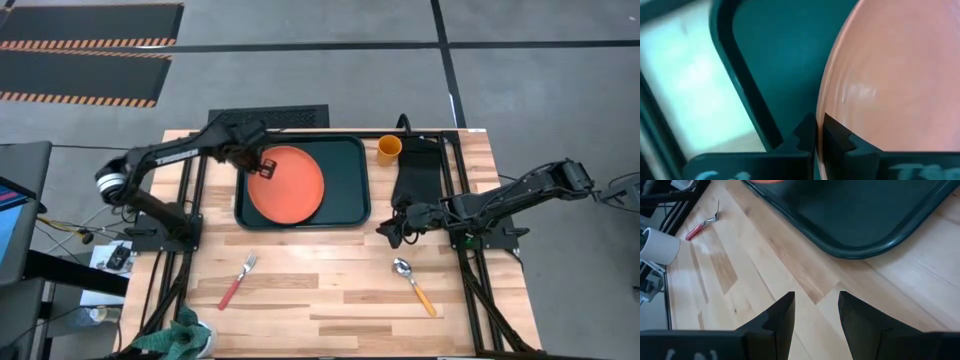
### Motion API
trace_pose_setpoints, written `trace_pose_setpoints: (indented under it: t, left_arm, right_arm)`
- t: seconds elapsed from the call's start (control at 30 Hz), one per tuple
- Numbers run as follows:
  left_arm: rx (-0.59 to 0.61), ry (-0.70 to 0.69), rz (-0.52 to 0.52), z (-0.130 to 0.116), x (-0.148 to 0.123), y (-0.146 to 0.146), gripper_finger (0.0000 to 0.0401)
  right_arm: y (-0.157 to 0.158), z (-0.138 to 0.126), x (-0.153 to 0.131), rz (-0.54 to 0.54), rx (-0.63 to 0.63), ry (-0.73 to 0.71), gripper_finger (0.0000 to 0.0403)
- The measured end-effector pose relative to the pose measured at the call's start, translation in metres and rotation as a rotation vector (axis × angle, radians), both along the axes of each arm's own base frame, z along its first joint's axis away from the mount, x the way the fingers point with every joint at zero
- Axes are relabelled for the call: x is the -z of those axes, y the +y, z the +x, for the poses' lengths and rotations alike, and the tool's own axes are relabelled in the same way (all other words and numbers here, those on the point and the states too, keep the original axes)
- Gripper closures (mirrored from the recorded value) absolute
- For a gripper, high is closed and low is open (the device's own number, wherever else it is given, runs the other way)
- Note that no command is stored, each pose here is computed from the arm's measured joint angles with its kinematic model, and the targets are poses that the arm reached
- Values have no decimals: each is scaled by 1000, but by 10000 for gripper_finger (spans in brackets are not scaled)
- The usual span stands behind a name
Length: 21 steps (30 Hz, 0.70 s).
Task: Pick and place plate/cup/fork/spoon on tray
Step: Put the orange plate on the black tray
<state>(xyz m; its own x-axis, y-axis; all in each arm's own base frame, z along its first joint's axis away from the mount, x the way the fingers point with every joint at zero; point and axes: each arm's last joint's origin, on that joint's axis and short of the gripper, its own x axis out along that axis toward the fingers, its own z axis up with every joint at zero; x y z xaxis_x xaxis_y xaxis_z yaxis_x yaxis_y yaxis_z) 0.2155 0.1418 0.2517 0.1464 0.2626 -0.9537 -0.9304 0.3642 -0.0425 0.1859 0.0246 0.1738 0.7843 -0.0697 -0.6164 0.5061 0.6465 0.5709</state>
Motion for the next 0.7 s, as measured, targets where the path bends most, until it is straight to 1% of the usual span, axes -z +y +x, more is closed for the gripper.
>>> trace_pose_setpoints:
  t: [0.1,0.3,0.4,0.53,0.7]
  left_arm:
    - [-76,-83,14,-15,13,-10,401]
    - [-198,-177,29,-37,35,-24,401]
    - [-247,-219,30,-43,45,-27,401]
    - [-279,-258,25,-43,55,-31,401]
    - [-283,-251,19,-43,60,-35,401]
  right_arm:
    - [0,0,0,-8,12,-3,226]
    - [-1,0,0,-10,16,-3,226]
    - [-1,0,0,-10,17,-3,226]
    - [-1,0,0,-8,19,-3,226]
    - [-1,0,0,-8,19,-3,226]
